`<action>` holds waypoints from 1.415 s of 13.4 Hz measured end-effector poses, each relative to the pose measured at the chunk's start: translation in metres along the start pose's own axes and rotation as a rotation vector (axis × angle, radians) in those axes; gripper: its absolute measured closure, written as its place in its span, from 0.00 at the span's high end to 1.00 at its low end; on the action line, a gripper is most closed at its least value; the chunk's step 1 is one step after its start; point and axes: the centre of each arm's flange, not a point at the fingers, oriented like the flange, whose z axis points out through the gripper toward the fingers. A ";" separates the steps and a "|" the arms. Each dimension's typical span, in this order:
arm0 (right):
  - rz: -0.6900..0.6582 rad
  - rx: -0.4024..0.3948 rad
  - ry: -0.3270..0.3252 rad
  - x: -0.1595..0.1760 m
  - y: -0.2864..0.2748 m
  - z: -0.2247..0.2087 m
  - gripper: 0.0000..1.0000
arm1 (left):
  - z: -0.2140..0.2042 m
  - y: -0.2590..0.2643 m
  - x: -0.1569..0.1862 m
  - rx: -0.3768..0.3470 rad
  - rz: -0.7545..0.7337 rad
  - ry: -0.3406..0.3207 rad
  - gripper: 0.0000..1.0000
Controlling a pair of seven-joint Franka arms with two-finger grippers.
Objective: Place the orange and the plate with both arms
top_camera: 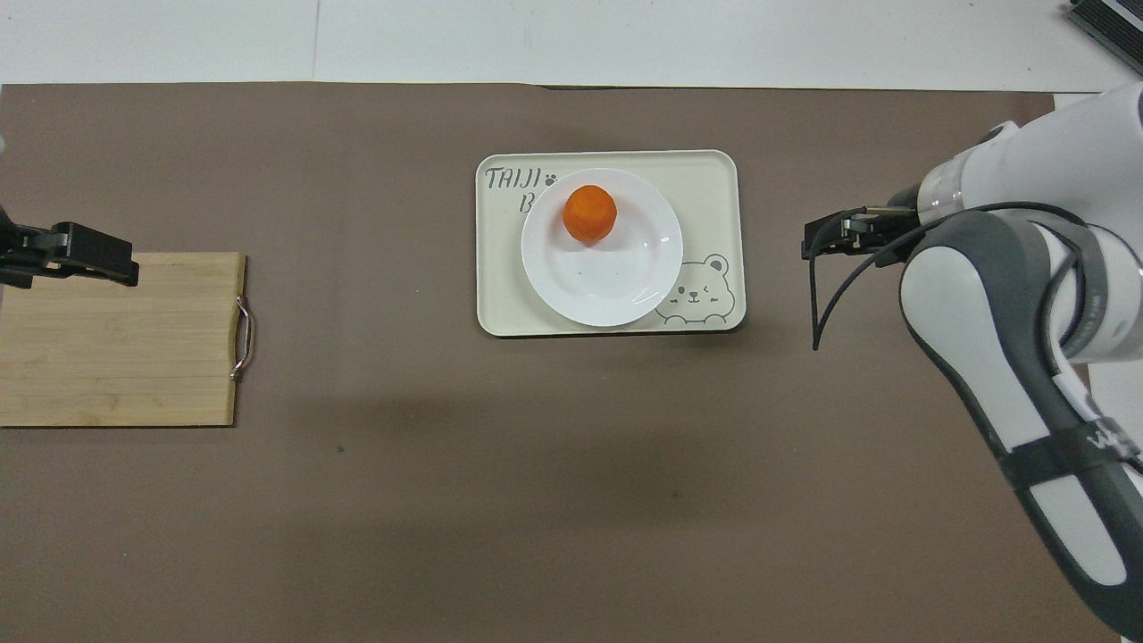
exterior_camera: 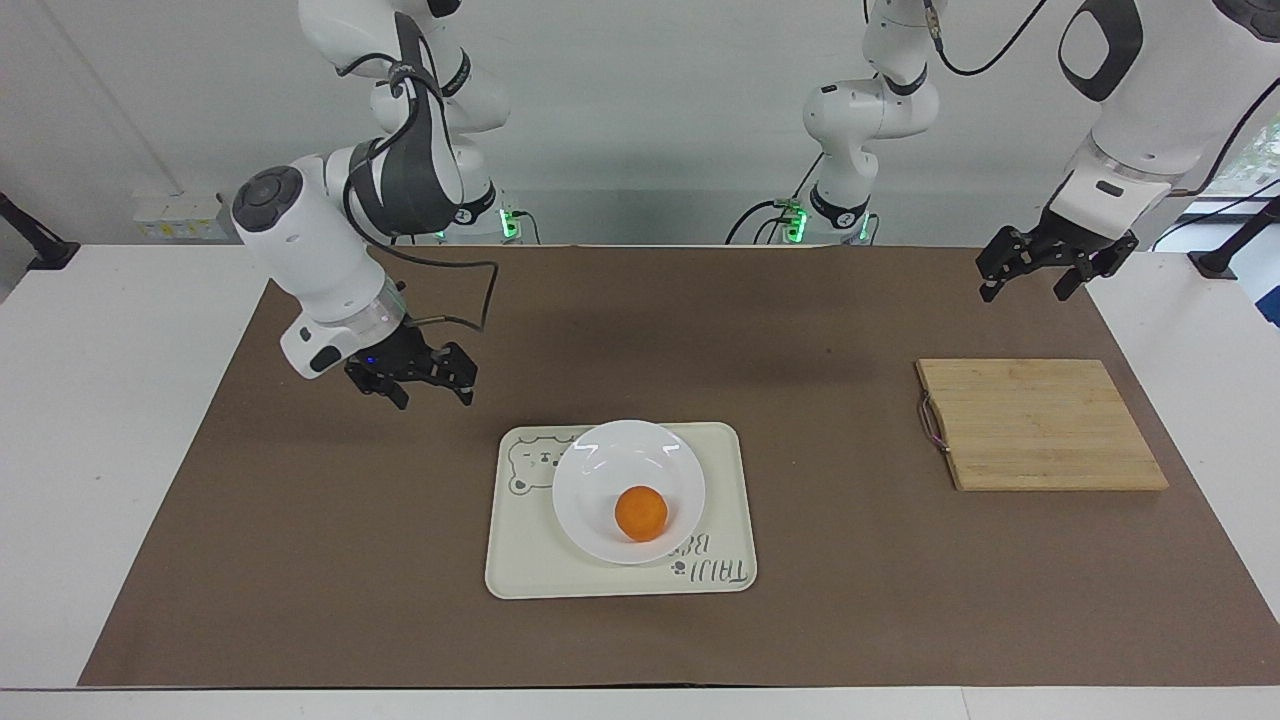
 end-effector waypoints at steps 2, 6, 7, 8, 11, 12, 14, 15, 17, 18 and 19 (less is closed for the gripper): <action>-0.010 -0.058 0.026 -0.007 0.007 -0.026 1.00 | 0.000 0.000 0.000 0.000 0.000 0.000 1.00; 0.042 -0.097 0.049 -0.029 0.021 -0.083 1.00 | 0.000 0.000 0.000 0.000 0.000 0.000 1.00; 0.046 -0.114 0.046 -0.036 0.024 -0.100 1.00 | 0.000 0.000 0.000 0.000 0.000 0.000 1.00; 0.052 -0.124 0.044 -0.043 0.026 -0.116 1.00 | 0.000 0.000 0.000 0.000 0.000 0.000 1.00; 0.099 -0.128 0.037 -0.063 0.047 -0.165 1.00 | 0.000 0.000 0.000 0.000 0.000 0.000 1.00; 0.114 -0.126 0.030 -0.075 0.054 -0.183 1.00 | 0.000 0.000 0.000 0.000 0.000 0.000 1.00; 0.118 -0.122 0.012 -0.096 0.056 -0.202 1.00 | 0.000 0.000 0.000 0.000 0.000 0.000 1.00; 0.118 -0.122 -0.002 -0.101 0.056 -0.201 1.00 | 0.000 0.000 0.000 0.000 0.000 0.000 1.00; 0.119 -0.123 -0.018 -0.102 0.057 -0.194 1.00 | 0.000 0.000 0.000 0.000 0.000 0.000 1.00; 0.119 -0.123 -0.017 -0.100 0.057 -0.191 1.00 | 0.000 0.000 0.000 0.000 0.000 0.000 1.00; 0.118 -0.123 -0.013 -0.099 0.057 -0.191 1.00 | 0.000 0.000 0.000 0.000 0.000 0.000 1.00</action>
